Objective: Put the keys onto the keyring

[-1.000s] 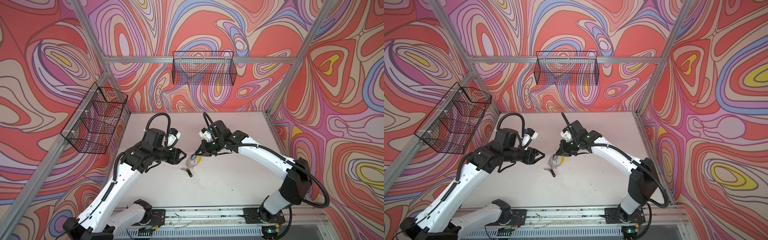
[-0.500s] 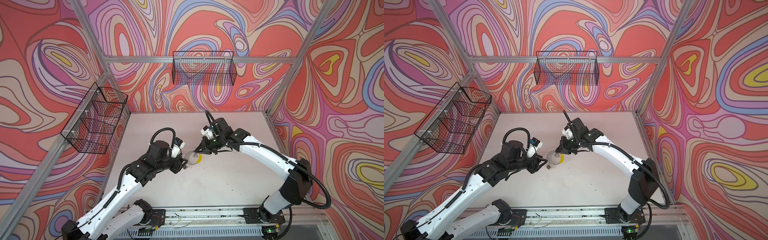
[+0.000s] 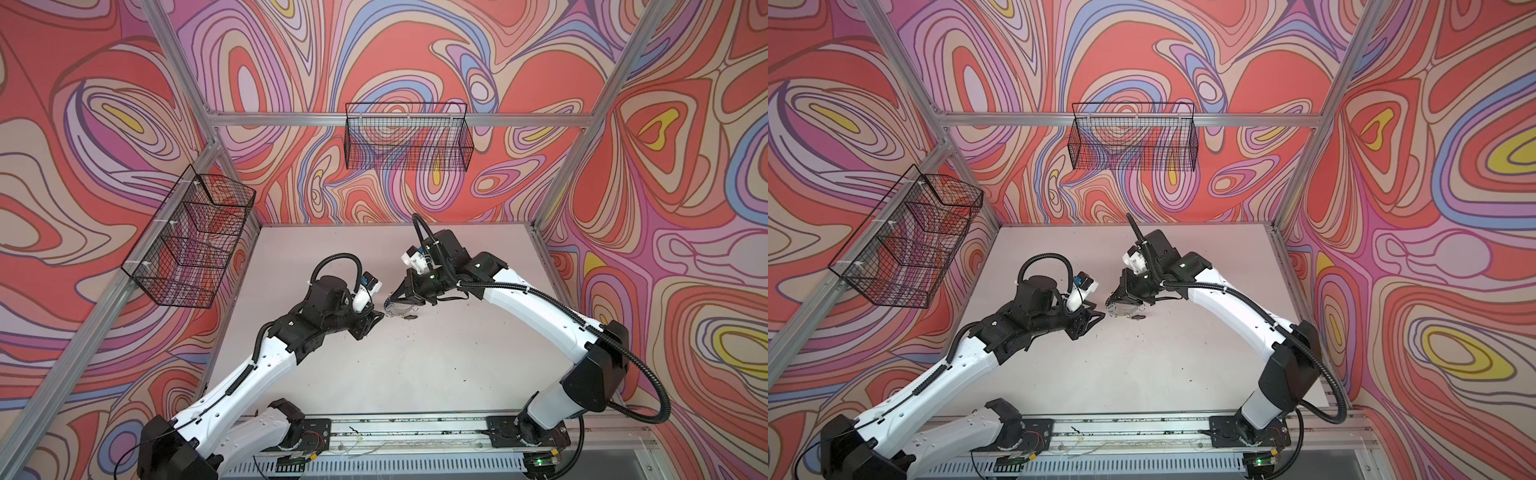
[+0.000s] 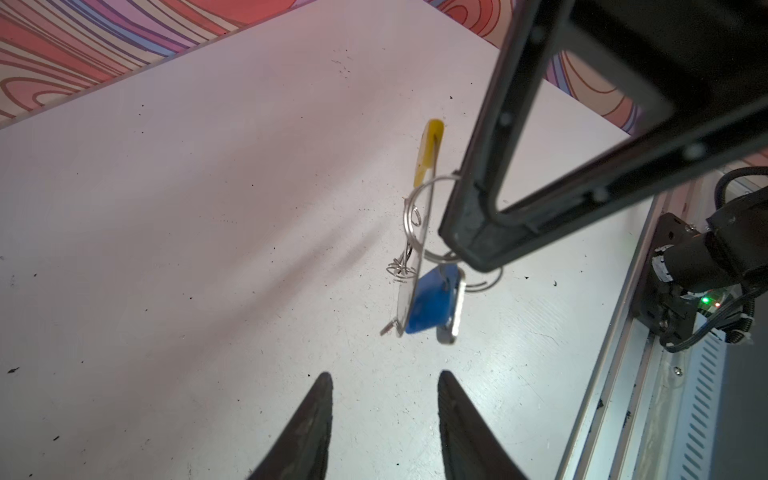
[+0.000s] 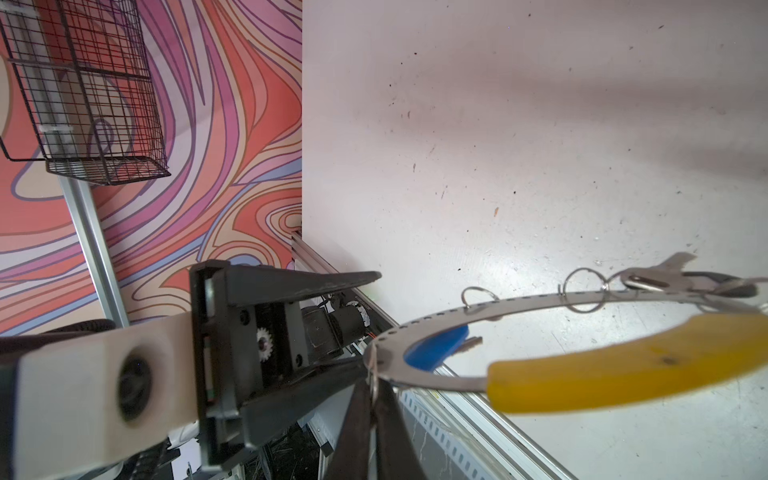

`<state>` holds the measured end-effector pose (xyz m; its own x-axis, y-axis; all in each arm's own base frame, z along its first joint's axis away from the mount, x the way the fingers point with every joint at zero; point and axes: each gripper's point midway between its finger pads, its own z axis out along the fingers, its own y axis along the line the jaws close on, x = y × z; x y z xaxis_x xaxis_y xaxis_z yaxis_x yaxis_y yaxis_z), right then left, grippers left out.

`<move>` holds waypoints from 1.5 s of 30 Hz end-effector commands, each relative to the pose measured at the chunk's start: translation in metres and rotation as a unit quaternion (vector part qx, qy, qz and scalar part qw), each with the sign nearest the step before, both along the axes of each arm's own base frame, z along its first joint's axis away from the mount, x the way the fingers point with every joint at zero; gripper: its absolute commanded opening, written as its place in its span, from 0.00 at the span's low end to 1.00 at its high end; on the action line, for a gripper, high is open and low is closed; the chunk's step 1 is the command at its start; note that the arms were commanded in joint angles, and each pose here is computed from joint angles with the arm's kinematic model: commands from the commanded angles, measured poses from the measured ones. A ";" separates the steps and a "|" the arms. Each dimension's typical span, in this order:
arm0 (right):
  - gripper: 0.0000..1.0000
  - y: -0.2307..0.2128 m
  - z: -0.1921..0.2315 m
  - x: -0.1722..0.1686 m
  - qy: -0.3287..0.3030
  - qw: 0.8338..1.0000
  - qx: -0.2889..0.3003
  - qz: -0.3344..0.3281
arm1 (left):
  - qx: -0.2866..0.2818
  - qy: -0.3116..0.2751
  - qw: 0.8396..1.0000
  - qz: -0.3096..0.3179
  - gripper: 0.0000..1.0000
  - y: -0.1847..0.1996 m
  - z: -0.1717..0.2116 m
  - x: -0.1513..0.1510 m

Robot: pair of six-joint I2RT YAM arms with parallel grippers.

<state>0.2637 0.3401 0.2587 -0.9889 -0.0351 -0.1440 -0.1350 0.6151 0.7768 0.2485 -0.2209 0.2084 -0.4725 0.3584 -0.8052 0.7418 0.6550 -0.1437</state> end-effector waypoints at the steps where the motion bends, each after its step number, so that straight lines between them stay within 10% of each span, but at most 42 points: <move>1: 0.00 -0.003 0.020 -0.006 -0.018 1.000 0.013 0.016 | -0.009 -0.045 0.999 -0.018 0.44 -0.007 0.022 0.007; 24: 0.00 0.004 0.043 -0.016 -0.036 0.996 0.055 0.056 | -0.065 -0.063 0.993 -0.077 0.20 -0.028 0.042 0.020; 28: 0.00 0.005 0.043 -0.017 -0.036 0.996 0.057 0.060 | -0.077 -0.060 0.991 -0.096 0.00 -0.030 0.048 0.012; 38: 0.00 0.007 0.049 -0.017 -0.038 0.995 0.064 0.068 | -0.097 -0.040 0.988 -0.114 0.00 -0.022 0.059 -0.001; 45: 0.43 -0.002 0.080 -0.018 -0.105 0.990 0.057 0.078 | -0.098 -0.024 0.986 -0.130 0.00 -0.020 0.062 -0.005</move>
<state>0.2525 0.3473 0.3146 -0.9499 -0.1480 -0.2753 -0.3122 0.4904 0.8136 0.2513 -0.2389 0.2527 -0.3817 0.2960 -0.8756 0.8615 0.4571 -0.2211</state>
